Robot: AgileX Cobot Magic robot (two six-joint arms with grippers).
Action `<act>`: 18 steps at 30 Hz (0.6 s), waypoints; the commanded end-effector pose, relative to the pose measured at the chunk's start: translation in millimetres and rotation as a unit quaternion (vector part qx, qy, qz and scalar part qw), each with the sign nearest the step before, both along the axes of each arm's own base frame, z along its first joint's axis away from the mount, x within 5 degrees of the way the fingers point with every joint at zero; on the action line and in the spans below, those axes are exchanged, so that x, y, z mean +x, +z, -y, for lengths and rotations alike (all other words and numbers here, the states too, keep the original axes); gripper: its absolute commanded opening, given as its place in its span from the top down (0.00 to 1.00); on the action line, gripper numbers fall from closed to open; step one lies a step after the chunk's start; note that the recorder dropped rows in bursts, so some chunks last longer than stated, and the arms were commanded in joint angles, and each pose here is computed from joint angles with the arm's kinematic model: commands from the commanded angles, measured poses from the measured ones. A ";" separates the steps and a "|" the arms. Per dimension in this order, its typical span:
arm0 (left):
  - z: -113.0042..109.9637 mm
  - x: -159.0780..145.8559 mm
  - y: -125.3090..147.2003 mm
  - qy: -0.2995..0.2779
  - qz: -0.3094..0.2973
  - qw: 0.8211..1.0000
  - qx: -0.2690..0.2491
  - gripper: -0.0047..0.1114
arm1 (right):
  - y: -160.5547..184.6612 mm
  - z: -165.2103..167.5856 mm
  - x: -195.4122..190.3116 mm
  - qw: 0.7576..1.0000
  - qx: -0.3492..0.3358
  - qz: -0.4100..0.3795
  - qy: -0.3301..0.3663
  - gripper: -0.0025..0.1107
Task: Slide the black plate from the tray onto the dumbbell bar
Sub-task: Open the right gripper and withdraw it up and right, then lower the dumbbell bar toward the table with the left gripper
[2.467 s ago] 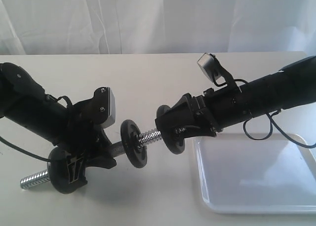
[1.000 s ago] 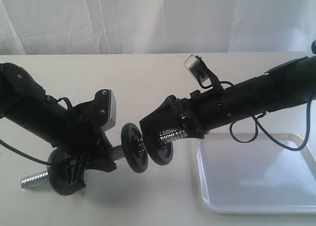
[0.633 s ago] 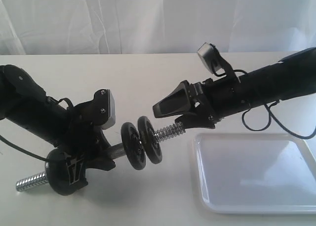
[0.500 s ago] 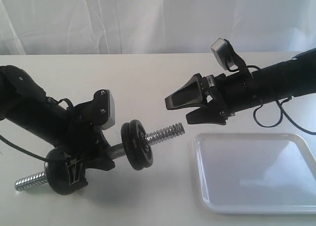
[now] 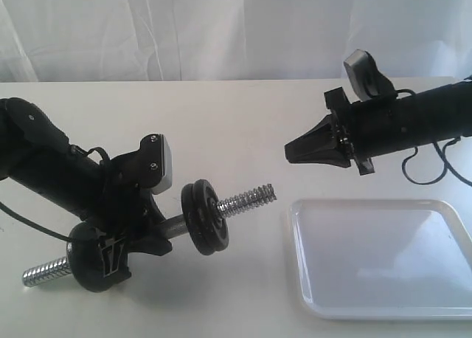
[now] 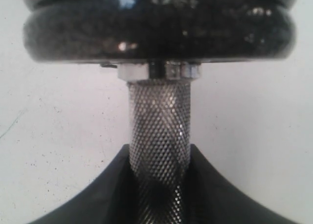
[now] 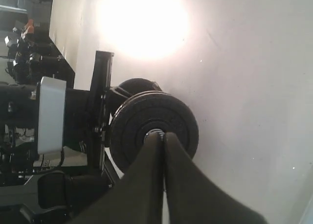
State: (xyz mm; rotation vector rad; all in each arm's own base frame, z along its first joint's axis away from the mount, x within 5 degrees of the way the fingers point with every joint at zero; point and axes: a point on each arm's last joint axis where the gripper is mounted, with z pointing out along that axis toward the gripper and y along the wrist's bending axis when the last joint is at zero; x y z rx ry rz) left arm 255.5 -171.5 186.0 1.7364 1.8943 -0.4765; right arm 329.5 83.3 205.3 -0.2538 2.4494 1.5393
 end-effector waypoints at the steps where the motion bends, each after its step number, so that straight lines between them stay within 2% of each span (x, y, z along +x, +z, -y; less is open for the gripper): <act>1: 7.5 -2.4 31.4 0.034 -0.015 0.996 -0.079 0.96 | 7.6 10.8 3.6 1.000 0.012 0.009 -0.023 0.98; 4: 7.5 -2.6 31.4 0.078 -0.054 0.992 -0.088 0.96 | 18.9 10.7 0.3 0.999 0.013 0.024 -0.023 0.98; 8: 9.4 -2.1 33.5 0.098 -0.069 0.987 -0.107 0.96 | 53.2 10.2 -16.9 0.997 0.012 0.075 -0.023 0.98; 12: 13.5 -0.3 38.6 0.129 -0.091 0.976 -0.149 0.96 | 88.3 9.5 -46.6 0.990 0.005 0.137 -0.016 0.98; 18: 16.5 1.6 43.1 0.155 -0.108 0.964 -0.185 0.96 | 110.1 8.3 -95.9 0.980 -0.006 0.197 -0.006 0.98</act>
